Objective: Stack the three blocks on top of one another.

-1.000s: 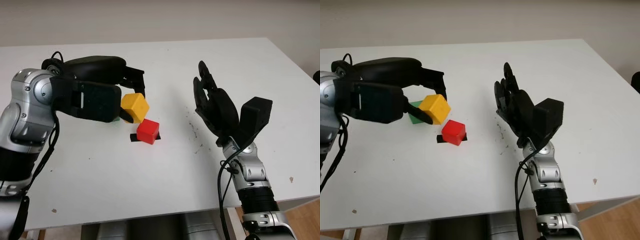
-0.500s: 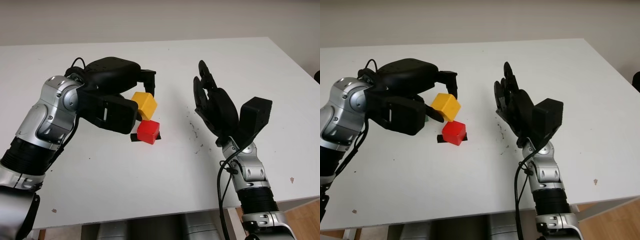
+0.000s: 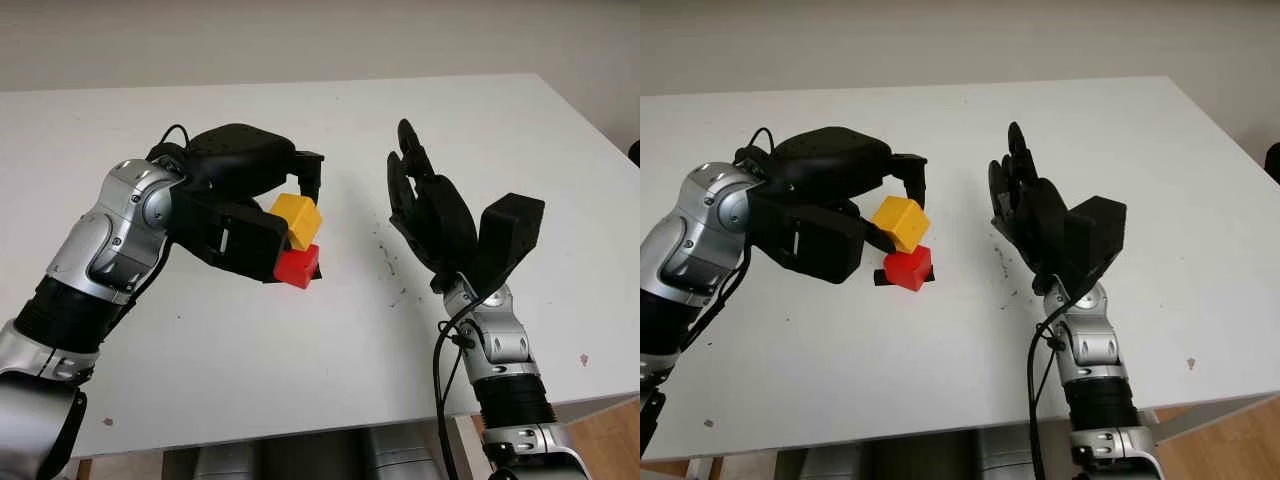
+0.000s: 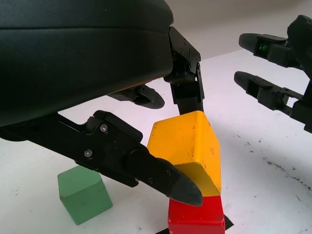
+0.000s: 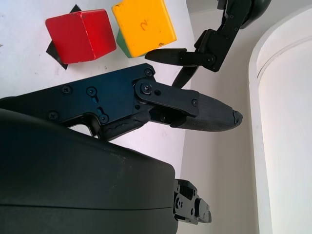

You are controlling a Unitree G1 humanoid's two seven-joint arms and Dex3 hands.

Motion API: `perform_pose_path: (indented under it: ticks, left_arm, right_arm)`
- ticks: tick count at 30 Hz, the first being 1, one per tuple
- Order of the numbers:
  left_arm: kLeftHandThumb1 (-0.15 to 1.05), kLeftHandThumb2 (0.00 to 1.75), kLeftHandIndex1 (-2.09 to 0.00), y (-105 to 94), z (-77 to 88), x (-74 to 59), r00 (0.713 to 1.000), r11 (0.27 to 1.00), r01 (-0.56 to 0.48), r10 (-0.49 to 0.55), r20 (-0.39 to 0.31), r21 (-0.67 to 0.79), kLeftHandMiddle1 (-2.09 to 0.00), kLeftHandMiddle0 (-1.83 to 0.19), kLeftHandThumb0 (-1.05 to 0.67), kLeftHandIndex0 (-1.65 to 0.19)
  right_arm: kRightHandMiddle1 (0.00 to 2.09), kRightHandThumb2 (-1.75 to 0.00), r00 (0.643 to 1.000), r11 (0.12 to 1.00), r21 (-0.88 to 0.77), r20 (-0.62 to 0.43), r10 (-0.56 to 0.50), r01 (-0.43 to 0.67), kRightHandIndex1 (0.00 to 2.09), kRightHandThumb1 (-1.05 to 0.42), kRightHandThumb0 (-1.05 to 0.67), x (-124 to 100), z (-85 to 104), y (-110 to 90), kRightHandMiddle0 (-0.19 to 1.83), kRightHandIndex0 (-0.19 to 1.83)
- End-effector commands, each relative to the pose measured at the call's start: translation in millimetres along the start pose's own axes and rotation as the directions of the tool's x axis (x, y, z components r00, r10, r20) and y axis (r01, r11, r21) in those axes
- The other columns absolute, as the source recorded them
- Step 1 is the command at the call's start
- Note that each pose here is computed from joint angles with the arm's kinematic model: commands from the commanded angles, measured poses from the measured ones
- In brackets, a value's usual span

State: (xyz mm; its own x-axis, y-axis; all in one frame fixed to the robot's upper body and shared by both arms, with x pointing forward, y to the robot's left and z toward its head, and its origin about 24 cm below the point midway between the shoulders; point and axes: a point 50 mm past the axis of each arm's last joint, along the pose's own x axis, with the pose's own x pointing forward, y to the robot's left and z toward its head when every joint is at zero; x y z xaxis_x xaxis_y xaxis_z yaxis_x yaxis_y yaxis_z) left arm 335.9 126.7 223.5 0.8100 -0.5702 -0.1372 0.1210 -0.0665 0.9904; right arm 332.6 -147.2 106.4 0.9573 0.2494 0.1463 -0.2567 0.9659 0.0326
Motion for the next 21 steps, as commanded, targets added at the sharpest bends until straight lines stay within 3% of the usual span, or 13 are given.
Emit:
perform_pose_path:
  ticks: [1,21]
  left_arm:
    - [0.93,0.05,-1.51,2.4,2.3,0.6,1.0,1.0,0.0,0.0,0.009,0.013,-0.07,-0.49,-0.45,-0.44]
    - [0.94,0.06,-1.49,-6.9,2.9,8.5,0.997,0.997,0.072,-0.072,-0.017,0.024,-0.06,-0.48,-0.45,-0.41]
  right_arm:
    - [0.0,-0.64,1.0,1.0,-0.004,0.027,0.005,-0.005,0.0,-1.05,-0.7,0.0,4.9,2.2,-0.19,-0.19]
    - [0.0,-0.62,1.0,1.0,0.007,0.022,-0.003,0.003,0.0,-1.05,-0.7,-1.1,4.3,1.1,-0.19,-0.19]
